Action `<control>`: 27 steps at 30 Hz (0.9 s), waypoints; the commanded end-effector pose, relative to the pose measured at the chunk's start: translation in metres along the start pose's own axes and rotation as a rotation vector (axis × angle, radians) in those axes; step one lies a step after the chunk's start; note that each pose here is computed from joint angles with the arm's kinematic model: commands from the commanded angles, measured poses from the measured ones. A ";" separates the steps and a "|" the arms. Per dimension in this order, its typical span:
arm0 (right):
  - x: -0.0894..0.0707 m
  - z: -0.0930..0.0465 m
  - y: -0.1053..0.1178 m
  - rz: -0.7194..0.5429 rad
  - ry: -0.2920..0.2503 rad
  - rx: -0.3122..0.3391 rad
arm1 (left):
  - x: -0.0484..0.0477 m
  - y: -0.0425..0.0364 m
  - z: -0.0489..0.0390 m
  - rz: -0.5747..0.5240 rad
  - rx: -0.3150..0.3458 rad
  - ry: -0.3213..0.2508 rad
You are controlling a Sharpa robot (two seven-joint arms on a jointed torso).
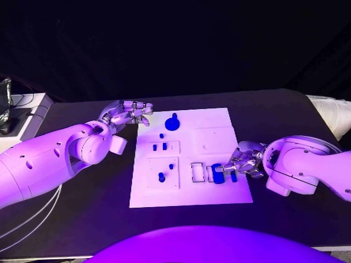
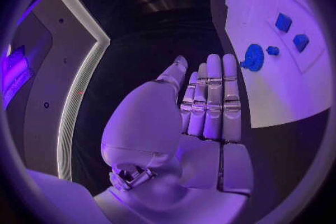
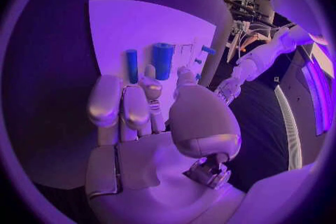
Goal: Assemble the parts on the task board
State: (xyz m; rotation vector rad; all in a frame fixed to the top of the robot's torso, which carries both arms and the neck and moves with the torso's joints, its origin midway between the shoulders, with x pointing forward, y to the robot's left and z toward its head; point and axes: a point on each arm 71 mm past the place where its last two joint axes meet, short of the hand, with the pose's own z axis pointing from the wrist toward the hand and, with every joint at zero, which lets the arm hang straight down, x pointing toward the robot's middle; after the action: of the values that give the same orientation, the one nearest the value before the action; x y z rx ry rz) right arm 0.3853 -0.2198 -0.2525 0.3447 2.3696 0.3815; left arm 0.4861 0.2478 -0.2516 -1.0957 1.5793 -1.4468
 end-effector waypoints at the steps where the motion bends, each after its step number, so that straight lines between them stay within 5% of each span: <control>1: 0.005 0.003 0.000 -0.048 0.008 0.014 | 0.0034 -0.0018 0.0000 -0.002 0.018 0.031; 27: 0.019 0.025 0.008 -0.149 -0.014 0.010 | 0.0043 -0.0030 -0.0017 -0.004 0.024 0.057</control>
State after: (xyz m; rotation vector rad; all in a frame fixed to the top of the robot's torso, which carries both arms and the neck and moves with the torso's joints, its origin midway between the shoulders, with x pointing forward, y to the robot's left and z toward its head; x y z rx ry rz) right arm 0.3917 -0.2006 -0.2724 0.2228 2.3539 0.3280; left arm 0.4841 0.2471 -0.2502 -1.0721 1.5965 -1.4756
